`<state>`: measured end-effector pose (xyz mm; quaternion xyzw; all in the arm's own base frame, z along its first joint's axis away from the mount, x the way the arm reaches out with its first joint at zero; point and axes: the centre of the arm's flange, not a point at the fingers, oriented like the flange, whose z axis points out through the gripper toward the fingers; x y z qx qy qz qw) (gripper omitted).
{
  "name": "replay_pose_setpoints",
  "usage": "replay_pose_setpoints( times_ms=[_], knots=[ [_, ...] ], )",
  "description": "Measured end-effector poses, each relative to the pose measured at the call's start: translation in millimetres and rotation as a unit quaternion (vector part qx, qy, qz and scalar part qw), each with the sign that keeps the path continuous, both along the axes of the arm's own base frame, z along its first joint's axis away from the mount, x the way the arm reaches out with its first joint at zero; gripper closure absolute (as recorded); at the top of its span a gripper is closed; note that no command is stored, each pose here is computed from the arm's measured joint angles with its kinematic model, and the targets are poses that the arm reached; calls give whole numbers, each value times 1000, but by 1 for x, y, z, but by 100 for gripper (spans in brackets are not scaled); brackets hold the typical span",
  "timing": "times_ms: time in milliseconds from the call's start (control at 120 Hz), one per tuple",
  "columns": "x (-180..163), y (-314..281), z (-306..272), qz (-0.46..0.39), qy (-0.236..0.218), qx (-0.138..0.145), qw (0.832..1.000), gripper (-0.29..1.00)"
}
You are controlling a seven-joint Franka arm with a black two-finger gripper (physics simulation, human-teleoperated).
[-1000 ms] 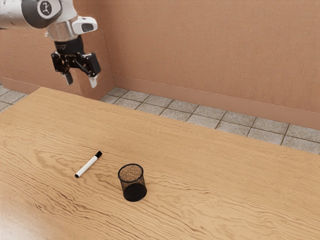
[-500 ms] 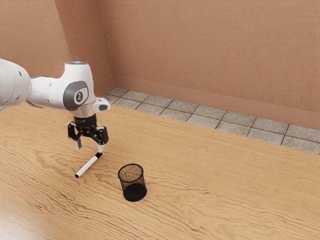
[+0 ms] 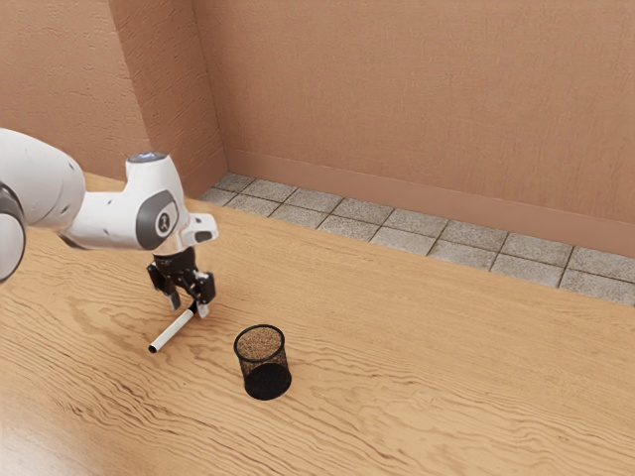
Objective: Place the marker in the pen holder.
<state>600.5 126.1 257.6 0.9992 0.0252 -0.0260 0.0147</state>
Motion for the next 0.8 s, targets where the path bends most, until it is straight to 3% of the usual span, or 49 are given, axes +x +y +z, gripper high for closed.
replay_pose_setpoints(
  times_ms=[200,408,800],
  knots=[
    [7,1,-4,-53,-8,-2,999,43],
    [9,-1,-8,-95,-10,-4,995,56],
    [11,-6,-2,-138,-18,-11,990,65]
  ],
)
